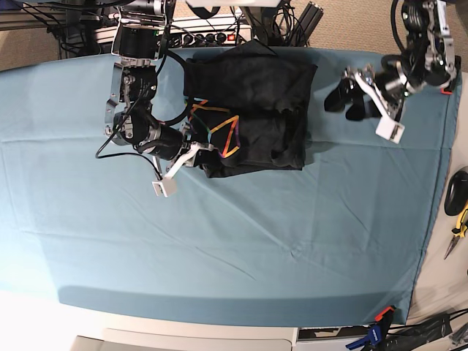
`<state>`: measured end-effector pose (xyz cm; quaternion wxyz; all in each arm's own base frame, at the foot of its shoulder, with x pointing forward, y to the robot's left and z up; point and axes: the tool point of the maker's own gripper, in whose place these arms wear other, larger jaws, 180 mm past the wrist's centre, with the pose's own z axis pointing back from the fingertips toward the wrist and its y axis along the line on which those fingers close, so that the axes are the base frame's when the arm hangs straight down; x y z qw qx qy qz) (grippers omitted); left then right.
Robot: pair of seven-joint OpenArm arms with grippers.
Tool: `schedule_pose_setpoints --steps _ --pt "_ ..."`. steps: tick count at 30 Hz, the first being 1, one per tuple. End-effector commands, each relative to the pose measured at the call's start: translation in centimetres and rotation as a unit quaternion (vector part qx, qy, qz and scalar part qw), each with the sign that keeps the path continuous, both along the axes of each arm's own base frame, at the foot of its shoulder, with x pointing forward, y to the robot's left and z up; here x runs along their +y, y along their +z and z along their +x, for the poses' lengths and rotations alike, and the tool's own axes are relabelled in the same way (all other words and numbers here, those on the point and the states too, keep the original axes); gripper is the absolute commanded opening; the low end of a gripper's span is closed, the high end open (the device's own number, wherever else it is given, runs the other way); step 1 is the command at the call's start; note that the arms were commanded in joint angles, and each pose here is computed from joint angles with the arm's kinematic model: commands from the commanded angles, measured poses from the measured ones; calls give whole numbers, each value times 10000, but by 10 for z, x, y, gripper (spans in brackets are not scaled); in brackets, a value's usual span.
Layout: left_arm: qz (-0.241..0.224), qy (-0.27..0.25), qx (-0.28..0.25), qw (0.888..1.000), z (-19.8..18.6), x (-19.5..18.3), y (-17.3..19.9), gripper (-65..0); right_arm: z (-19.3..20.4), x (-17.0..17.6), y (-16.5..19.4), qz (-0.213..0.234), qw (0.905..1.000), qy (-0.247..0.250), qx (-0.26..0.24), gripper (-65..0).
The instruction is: Fold the T-shirt properly
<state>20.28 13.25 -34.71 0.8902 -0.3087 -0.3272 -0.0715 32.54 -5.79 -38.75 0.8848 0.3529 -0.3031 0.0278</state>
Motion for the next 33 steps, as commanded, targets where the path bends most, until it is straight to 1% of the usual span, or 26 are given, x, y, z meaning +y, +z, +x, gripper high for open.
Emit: schedule_pose_setpoints --steps 1,7,12,15,17,23,30,33 --pt "-165 -40 -214 9996 2 -4 15 -268 10 -1 11 5 9998 -51 -209 -650" --pt "-249 -149 -142 9995 -14 -15 18 -268 10 -2 11 5 9998 -51 -209 -650" --pt "-423 -335 189 9984 -31 -51 -1 -268 10 -1 11 4 9998 -48 -208 -650" --pt "-502 -428 236 9975 -35 -70 -5 -268 10 -1 11 4 9998 -48 -208 -650" --pt "-555 -474 243 9970 -36 -77 -5 -268 10 -1 11 2 9998 -48 -207 -650" --pt "-535 -471 288 9970 -38 -77 -8 -268 10 -1 11 2 9998 -48 -207 -650" --pt "-501 -318 674 9960 -44 -68 -34 -268 10 -1 11 4 9998 -48 -208 -650" --pt "-517 -279 756 9954 -44 -66 -40 -268 10 -1 11 7 9998 -47 -207 -650"
